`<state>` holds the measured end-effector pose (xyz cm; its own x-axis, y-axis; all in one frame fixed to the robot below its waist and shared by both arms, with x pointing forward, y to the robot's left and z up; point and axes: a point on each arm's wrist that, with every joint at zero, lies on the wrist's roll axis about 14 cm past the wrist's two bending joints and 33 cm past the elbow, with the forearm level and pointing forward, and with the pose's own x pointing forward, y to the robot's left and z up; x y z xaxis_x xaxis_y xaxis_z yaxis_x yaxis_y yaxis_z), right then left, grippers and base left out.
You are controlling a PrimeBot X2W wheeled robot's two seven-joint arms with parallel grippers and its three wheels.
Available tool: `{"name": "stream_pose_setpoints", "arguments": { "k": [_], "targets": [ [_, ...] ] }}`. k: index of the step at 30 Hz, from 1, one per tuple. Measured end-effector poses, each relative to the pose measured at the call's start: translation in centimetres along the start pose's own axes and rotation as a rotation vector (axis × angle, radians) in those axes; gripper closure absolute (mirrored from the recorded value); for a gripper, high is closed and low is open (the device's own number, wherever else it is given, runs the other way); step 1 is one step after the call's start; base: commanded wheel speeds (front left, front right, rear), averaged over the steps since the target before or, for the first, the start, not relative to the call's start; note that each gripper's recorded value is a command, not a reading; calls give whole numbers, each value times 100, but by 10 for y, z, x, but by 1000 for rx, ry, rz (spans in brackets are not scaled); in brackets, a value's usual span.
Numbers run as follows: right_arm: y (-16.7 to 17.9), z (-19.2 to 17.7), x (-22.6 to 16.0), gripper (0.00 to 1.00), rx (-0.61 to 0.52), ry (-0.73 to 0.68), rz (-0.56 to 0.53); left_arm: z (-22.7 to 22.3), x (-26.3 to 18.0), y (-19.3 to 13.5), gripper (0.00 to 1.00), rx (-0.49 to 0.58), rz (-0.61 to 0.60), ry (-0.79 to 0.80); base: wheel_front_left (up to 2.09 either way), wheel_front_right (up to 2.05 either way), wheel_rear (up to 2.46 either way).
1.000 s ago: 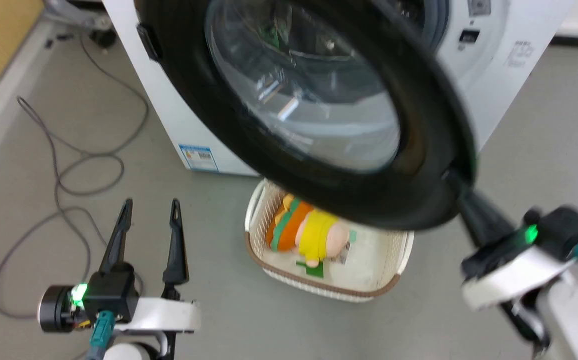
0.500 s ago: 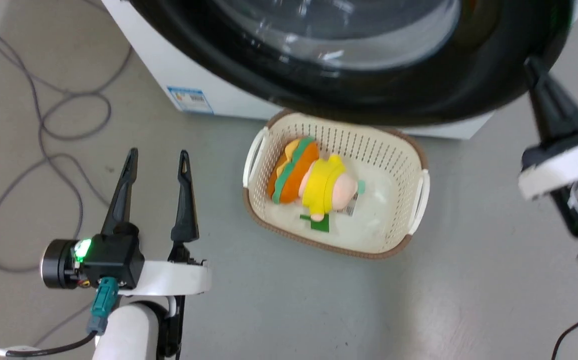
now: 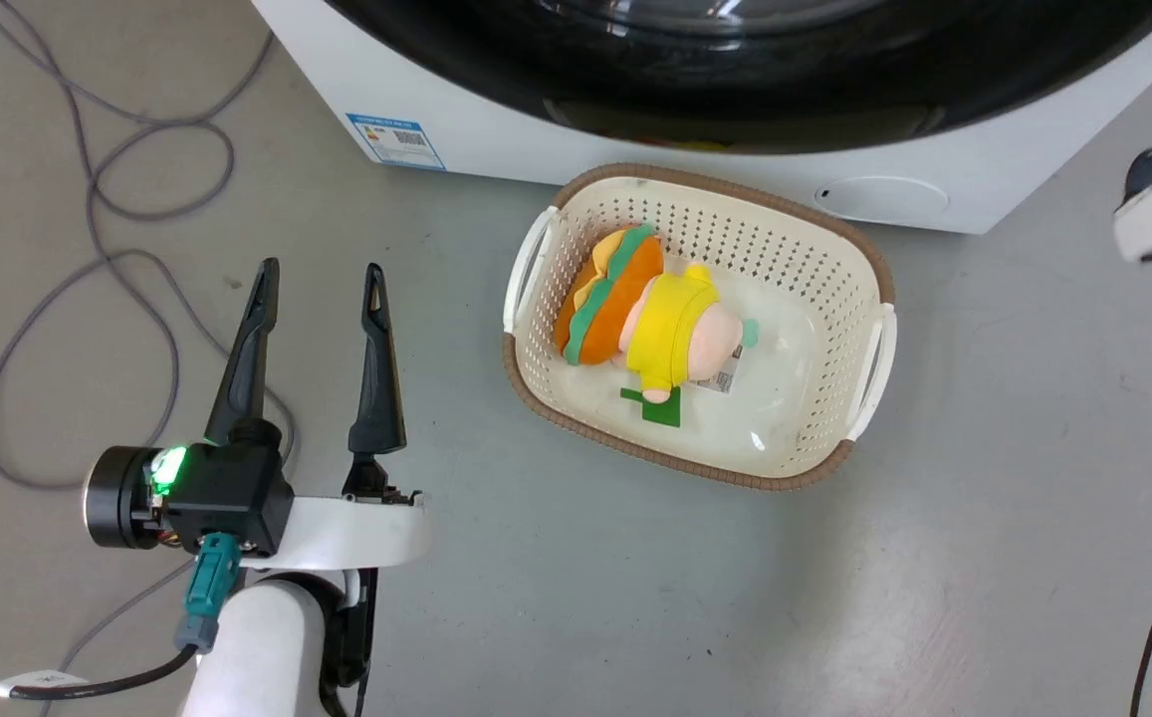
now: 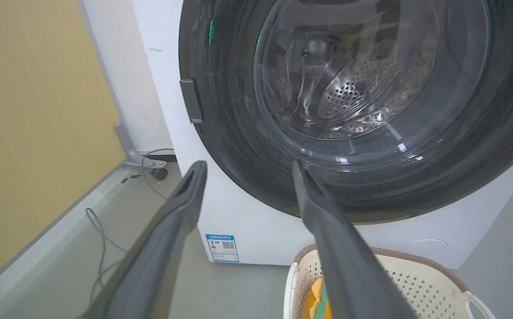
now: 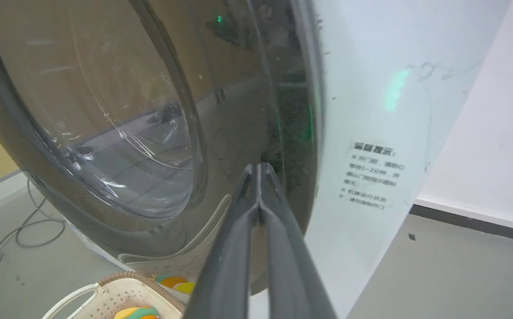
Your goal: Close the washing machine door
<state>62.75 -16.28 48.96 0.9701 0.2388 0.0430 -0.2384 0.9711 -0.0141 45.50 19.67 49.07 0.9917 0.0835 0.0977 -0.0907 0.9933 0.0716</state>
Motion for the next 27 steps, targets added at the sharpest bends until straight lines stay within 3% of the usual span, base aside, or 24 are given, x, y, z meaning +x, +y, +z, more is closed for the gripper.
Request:
{"name": "stream_pose_setpoints", "arguments": {
  "k": [11, 19, 24, 27],
  "targets": [
    [-3, -3, 3, 100, -12, 12, -21, 1, -1, 4, 0, -1, 20, 0, 0, 0, 0],
    [-9, 75, -19, 100, 9, -218, -76, 17, -6, 10, 0, -5, 35, -31, 0, 0, 0],
    [1, 146, -64, 100, -38, -422, -107, 30, -18, 10, 0, -7, 34, -54, 0, 0, 0],
    [13, 167, -89, 100, -63, -478, -98, 37, -24, 7, 0, -13, 26, -67, 0, 0, 0]
  ]
}}
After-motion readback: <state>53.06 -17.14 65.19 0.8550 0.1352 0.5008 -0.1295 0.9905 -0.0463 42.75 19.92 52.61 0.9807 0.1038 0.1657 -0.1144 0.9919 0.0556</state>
